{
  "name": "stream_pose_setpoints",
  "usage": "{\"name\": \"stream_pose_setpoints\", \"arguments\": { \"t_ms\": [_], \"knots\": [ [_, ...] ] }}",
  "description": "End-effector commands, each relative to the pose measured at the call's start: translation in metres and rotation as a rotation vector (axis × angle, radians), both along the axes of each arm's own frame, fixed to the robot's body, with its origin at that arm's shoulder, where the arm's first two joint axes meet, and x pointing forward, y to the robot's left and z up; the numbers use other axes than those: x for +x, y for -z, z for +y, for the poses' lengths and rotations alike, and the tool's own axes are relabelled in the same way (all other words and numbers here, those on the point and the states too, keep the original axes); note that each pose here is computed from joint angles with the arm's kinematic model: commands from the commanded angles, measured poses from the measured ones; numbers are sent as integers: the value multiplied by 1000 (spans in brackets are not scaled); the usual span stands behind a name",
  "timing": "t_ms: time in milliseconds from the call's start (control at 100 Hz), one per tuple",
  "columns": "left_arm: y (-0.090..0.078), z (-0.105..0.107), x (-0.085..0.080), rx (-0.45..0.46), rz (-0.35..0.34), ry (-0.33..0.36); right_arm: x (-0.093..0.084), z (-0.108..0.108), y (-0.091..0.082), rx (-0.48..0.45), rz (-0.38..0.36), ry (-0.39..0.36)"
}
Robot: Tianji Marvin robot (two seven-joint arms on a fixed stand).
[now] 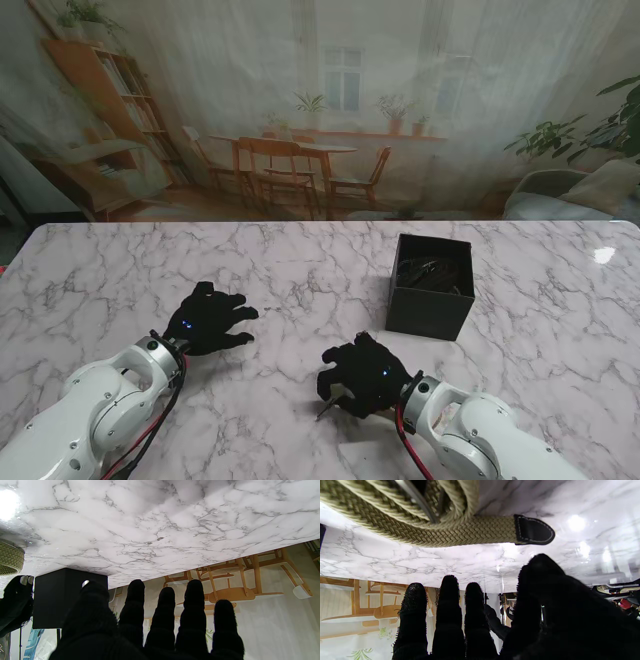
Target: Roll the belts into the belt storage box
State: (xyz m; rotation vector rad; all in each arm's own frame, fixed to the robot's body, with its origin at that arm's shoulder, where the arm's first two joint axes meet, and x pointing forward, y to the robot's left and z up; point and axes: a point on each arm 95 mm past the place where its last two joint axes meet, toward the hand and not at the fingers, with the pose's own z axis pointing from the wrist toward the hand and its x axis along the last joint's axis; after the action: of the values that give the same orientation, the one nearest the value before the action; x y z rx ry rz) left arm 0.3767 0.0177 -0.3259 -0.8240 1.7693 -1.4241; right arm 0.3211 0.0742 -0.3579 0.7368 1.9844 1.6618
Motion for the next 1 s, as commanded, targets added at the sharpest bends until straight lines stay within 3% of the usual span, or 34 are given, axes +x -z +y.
{"name": "stream_pose_setpoints", "arguments": {
  "t_ms": [0,140,410,590,990],
  "knots": [
    [3,0,-1,3,12,-1,-2,3,0,-8,13,-5],
    [2,0,-1,-2,10,0,2,8,-1,-26,3,-7],
    [2,1,-1,-3,8,-1,10,13,10,-167,-47,-17],
    [3,0,-1,0,14,1,15,13,19,-213,-56,-13],
    [3,0,-1,2,11,0,7,9,13,-138,-43,-14]
  ]
}}
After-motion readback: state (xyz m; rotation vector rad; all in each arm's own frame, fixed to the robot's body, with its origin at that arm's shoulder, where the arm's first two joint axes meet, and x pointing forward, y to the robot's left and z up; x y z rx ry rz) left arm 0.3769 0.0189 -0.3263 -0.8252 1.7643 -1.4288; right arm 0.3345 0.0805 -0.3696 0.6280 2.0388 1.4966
